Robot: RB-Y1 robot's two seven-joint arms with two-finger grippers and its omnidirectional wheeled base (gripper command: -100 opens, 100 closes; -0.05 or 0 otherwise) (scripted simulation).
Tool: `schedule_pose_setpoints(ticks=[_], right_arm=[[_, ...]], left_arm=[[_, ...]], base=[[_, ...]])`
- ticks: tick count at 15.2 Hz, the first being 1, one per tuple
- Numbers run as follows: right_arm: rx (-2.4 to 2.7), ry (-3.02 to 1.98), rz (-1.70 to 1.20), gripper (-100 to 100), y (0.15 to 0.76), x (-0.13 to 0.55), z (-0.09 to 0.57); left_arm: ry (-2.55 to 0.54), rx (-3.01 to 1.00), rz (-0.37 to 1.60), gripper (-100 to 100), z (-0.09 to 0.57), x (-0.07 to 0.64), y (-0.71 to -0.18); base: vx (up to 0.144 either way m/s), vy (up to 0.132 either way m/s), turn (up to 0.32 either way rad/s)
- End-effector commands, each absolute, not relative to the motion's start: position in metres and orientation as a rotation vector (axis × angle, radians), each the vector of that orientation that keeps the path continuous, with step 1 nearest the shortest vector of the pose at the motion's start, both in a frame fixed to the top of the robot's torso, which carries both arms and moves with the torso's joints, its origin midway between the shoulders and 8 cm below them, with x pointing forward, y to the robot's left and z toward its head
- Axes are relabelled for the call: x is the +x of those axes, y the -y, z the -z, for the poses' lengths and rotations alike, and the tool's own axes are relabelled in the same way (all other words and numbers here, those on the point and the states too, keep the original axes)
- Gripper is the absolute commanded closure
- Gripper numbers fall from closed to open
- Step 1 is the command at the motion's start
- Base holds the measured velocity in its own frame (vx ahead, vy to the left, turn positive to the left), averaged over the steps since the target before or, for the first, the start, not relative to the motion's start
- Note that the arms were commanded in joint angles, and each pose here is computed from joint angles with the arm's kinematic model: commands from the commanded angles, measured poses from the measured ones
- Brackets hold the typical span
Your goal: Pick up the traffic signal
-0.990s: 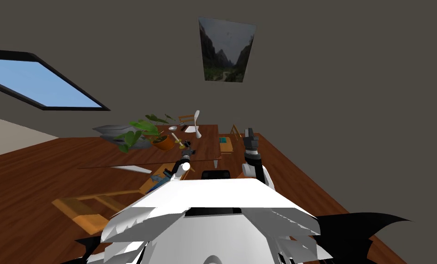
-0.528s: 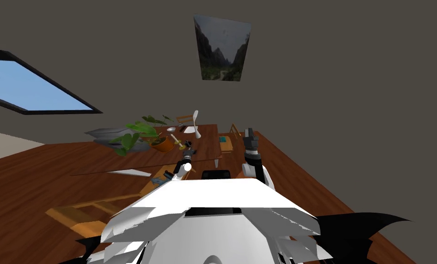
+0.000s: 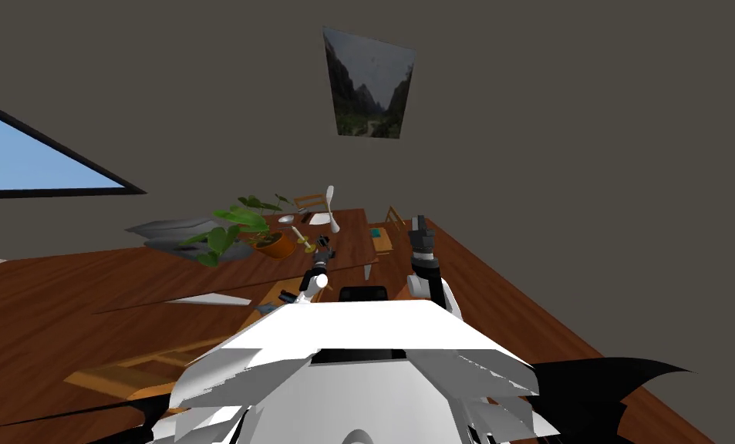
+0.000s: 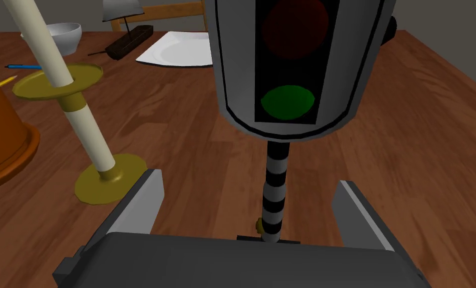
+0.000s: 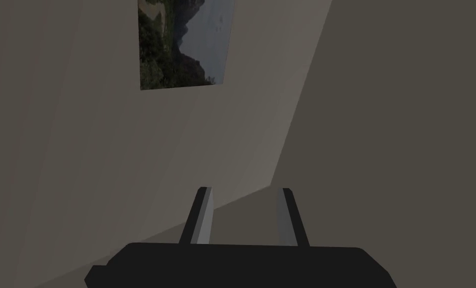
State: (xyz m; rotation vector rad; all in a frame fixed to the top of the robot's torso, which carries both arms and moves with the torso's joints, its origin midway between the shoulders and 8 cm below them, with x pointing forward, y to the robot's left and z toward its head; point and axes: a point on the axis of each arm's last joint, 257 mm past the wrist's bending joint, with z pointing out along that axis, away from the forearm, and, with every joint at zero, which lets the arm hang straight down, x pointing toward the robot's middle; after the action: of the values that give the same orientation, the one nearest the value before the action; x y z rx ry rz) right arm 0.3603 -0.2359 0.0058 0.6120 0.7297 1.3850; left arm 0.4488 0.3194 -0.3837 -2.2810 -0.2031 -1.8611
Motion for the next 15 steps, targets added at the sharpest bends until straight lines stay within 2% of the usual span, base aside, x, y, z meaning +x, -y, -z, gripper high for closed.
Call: schedule_pose_setpoints(ticks=[1, 5, 6, 10, 11, 15], right_arm=[[0.612, -0.730, -1.385, 0, 0.236, 0.360, -0.006], [0.612, -0.730, -1.385, 0, 0.236, 0.360, -0.006], [0.612, -0.730, -1.385, 0, 0.236, 0.360, -0.006], [0.612, -0.730, -1.385, 0, 0.236, 0.360, -0.006], [0.612, -0.730, -1.385, 0, 0.236, 0.360, -0.006], [0.612, -0.730, -1.385, 0, 0.236, 0.360, -0.006]], left_arm=[[0.212, -2.272, 1.852, -100, 0.383, 0.457, -0.326], [0.222, -2.264, 1.847, -100, 0.382, 0.463, -0.333], [0.212, -2.272, 1.852, 100, 0.383, 0.457, -0.326], [0.206, -2.279, 1.857, 100, 0.384, 0.451, -0.321], [0.206, -2.257, 1.880, -100, 0.379, 0.451, -0.320], [0.215, -2.228, 1.917, -100, 0.373, 0.452, -0.316]], base=[[-0.017, 0.009, -0.124], [-0.010, -0.009, -0.078], [0.004, 0.000, 0.097], [0.014, -0.003, 0.100], [-0.017, 0.031, -0.116], [-0.031, 0.089, -0.125]])
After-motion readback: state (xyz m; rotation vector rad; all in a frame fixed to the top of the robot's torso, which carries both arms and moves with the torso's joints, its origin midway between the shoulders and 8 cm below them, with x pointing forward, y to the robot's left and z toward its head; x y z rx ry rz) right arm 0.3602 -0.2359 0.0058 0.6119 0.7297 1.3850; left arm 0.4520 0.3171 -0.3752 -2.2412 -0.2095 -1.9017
